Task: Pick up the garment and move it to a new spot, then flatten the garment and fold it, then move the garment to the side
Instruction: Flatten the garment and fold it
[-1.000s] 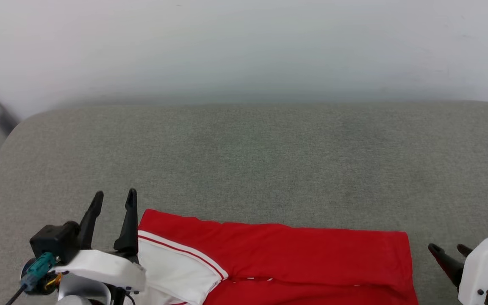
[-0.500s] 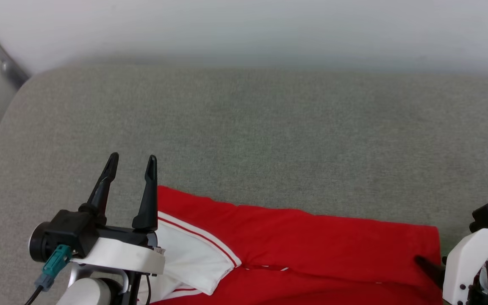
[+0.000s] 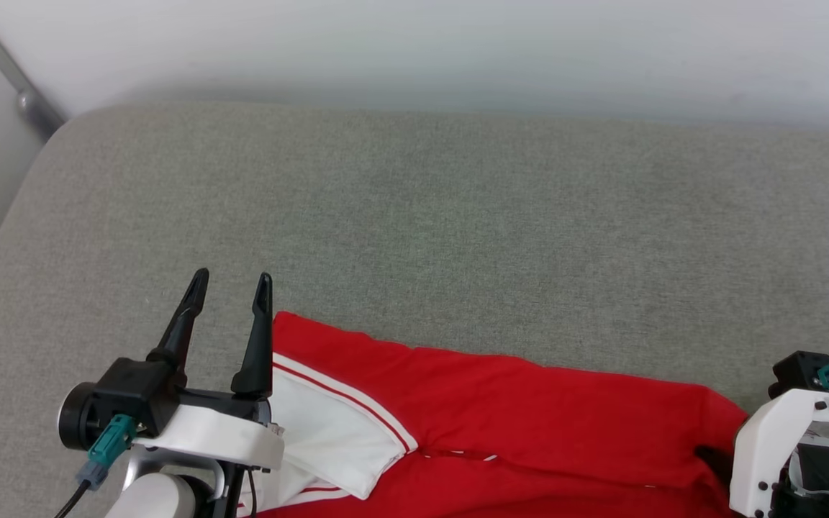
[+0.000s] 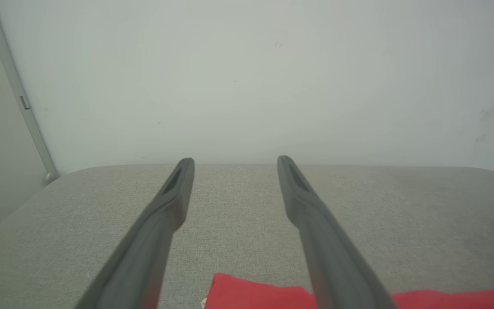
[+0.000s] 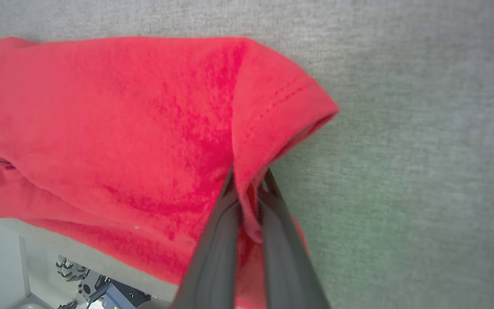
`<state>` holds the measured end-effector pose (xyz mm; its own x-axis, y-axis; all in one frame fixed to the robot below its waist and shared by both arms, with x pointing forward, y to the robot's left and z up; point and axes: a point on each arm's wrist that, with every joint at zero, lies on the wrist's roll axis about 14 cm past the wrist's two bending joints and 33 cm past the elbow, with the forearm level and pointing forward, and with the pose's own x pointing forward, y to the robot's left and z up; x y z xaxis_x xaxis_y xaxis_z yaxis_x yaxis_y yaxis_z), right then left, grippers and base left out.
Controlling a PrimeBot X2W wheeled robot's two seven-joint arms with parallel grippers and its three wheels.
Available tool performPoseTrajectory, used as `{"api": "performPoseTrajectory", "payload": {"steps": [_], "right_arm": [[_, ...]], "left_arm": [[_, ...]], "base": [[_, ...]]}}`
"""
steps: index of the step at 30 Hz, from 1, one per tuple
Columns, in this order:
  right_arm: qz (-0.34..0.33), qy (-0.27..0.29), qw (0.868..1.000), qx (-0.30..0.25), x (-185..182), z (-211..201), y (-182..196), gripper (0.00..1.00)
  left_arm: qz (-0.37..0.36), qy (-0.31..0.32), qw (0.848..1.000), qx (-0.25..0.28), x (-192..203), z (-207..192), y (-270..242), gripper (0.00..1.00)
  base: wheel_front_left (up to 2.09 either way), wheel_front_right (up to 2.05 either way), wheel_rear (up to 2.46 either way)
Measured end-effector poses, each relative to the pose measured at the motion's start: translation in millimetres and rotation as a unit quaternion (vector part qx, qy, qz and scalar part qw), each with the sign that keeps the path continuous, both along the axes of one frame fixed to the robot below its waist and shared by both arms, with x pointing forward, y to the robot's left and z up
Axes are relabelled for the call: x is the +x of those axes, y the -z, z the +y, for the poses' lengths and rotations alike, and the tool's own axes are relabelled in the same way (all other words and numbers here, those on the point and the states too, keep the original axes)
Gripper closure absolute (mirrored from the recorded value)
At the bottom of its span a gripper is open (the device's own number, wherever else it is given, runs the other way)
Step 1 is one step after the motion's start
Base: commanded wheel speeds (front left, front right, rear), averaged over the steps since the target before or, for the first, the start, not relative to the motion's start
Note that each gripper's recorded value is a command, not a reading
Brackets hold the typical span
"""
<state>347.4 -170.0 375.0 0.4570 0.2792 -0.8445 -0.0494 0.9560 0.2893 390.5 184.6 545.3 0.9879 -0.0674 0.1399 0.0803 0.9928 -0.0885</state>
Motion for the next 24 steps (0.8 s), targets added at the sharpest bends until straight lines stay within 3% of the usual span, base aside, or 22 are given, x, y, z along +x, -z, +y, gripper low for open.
{"api": "performPoseTrajectory", "payload": {"steps": [10,20,24], "right_arm": [[-0.087,0.039,0.995,-0.029,15.8,-39.1,-46.9,1.00],[-0.087,0.163,0.979,-0.087,-0.1,-135.2,-73.6,1.00],[-0.079,0.181,0.977,-0.076,-2.7,-140.8,-79.2,1.00]], "left_arm": [[-0.006,0.013,1.000,0.004,-11.6,-10.8,-8.4,0.00],[-0.002,0.028,1.000,0.006,-16.8,-21.2,-7.5,0.00],[-0.001,0.031,1.000,0.006,-17.3,-23.3,-6.8,0.00]], "base": [[0.00,0.00,0.00],[0.00,0.00,0.00],[0.00,0.00,0.00]]}}
